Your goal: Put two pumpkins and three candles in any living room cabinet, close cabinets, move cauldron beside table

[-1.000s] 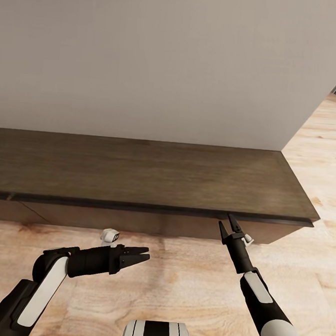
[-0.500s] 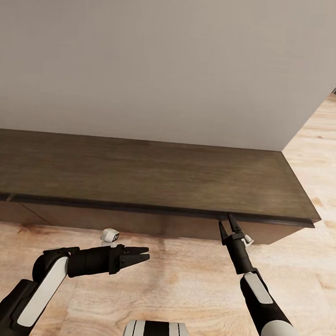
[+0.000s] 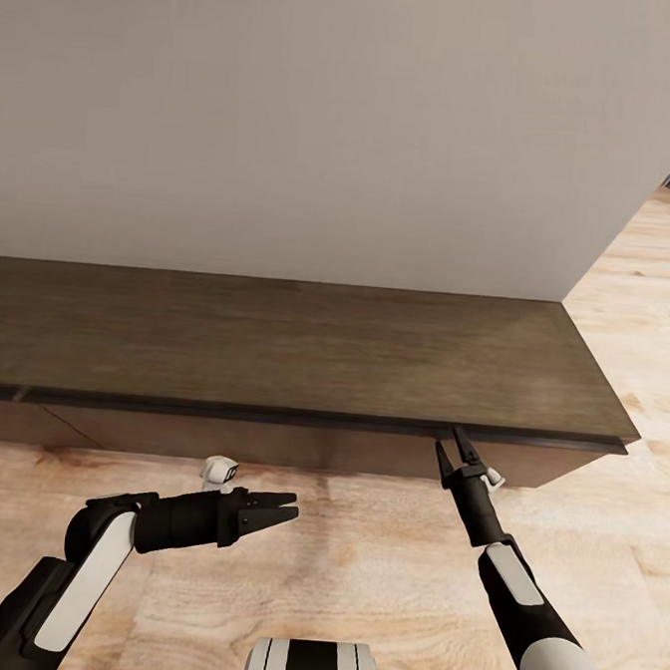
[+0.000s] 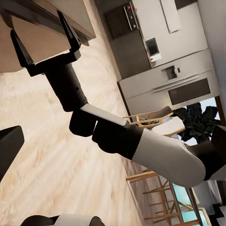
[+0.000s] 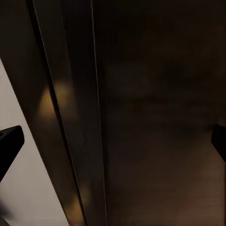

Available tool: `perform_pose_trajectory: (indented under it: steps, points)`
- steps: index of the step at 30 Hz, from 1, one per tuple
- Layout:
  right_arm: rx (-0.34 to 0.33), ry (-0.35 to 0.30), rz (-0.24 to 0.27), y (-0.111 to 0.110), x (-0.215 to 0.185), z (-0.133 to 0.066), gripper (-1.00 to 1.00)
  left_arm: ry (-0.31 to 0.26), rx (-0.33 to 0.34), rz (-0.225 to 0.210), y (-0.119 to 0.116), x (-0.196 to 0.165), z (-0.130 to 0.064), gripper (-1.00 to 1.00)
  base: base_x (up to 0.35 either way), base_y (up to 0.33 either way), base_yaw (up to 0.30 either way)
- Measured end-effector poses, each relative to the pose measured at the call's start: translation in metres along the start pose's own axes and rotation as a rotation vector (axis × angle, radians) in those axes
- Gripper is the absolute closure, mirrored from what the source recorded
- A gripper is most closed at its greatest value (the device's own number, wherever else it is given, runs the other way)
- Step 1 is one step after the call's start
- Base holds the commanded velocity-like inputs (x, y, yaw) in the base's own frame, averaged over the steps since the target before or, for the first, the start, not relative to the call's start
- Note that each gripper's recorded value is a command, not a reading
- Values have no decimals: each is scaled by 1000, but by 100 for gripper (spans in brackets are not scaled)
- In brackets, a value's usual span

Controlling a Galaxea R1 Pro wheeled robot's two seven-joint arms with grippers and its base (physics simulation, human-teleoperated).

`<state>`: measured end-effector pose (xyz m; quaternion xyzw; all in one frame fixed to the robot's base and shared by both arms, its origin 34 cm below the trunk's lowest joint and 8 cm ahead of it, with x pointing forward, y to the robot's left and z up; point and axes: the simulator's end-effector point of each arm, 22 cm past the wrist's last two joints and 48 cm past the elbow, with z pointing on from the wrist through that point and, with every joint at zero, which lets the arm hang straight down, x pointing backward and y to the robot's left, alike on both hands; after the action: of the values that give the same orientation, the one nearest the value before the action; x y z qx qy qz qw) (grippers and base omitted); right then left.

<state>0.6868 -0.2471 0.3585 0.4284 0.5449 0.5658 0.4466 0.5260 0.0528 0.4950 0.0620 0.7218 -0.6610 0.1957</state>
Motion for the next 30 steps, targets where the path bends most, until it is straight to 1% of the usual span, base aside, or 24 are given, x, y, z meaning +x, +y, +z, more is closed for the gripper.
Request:
perform_pose_trajectory:
  steps: [11, 12, 15, 18, 30]
  points:
    - [1, 2, 1, 0, 1, 0, -100, 0, 1, 0, 0, 0, 0, -100, 0, 0, 0]
    - [1, 2, 1, 0, 1, 0, 100, 0, 1, 0, 0, 0, 0, -100, 0, 0, 0]
    - [1, 5, 1, 0, 2, 1, 100, 0, 1, 0, 0, 0, 0, -100, 0, 0, 0]
    - [-24, 4, 9, 6, 2, 1, 100, 0, 2, 0, -1, 0, 0, -100, 0, 0, 0]
    - [-22, 4, 8, 6, 2, 1, 100, 0, 2, 0, -1, 0, 0, -100, 0, 0, 0]
